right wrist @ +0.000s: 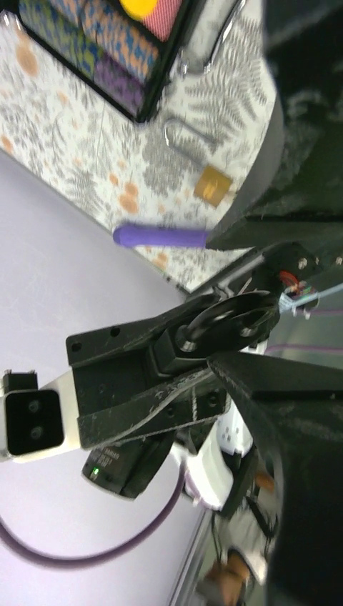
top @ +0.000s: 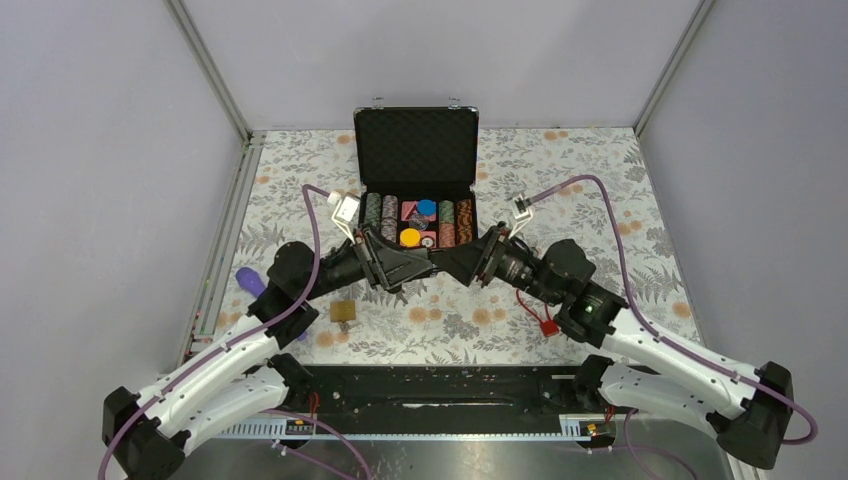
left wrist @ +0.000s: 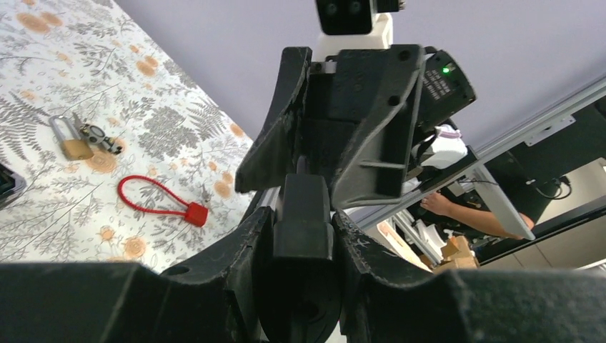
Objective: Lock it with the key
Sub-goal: Lock the lock.
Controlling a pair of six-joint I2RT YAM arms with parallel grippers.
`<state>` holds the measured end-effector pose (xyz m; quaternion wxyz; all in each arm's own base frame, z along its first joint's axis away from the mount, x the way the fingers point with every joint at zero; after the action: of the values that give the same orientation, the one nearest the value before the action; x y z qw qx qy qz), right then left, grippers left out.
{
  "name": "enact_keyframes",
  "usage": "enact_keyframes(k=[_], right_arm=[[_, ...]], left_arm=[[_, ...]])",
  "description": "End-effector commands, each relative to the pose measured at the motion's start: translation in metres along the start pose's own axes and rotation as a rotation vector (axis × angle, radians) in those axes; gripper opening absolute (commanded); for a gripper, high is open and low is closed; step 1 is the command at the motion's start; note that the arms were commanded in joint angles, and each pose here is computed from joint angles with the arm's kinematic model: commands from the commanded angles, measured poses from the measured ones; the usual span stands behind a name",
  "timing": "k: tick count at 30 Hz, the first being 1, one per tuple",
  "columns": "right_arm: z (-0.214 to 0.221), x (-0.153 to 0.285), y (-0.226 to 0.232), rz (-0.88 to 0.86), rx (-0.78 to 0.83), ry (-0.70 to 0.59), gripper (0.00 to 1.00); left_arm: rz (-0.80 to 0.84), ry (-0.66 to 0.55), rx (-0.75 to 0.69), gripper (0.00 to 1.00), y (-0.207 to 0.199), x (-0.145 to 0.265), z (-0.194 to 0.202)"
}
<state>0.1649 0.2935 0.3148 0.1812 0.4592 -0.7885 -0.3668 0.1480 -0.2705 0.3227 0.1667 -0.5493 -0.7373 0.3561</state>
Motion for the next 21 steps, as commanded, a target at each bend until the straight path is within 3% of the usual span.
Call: enact_keyframes(k=[1,6,8,9,11,13,17,21], right_arm=[[-0.019,-0.007,0.045,-0.214,-0.073,-0.055,0.51],[-0.023,-0.007,0.053,-0.255,-0.082,-0.065,0.09],[-0.024,-0.005,0.051,-0.238,-0.054,-0.071,0.0],[-0.025,-0.003,0.051,-0.227,-0.03,-0.074,0.0],[-0.027,0.002,0.051,-0.213,0.034,-0.071,0.0],[-0.024,0.009,0.052,-0.208,0.123,-0.034,0.0],[-0.007,0.024,0.052,-0.226,0.366,0.111,0.0],[0.012,0.044,0.05,-0.256,0.524,0.288,0.0]], left_arm=[[0.183,-0.136,-0.054,0.0,-0.051,0.001,-0.039],[0.171,-0.126,-0.068,0.01,-0.05,0.002,-0.038],[0.153,-0.119,-0.094,0.19,-0.048,0.004,-0.037],[0.138,-0.115,-0.111,0.31,-0.047,0.005,-0.037],[0.089,-0.091,-0.15,0.65,-0.041,0.008,-0.034],[0.027,-0.058,-0.221,0.83,-0.032,0.01,-0.032],[-0.043,0.085,-0.344,0.91,-0.017,0.014,-0.019],[0.086,0.288,-0.435,0.91,-0.018,0.015,0.012]])
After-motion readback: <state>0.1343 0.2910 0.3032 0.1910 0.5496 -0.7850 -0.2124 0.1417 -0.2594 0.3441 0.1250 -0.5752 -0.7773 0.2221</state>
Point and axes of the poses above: each gripper's point midway between its finger pads, its own x axis back along the fingers, its own y axis along the line the jaws close on, z = x × y, the point moved 1 cm from there along x, back along the fingers, and after that the axes turned 1 degree about -x, right-handed, at the moved point
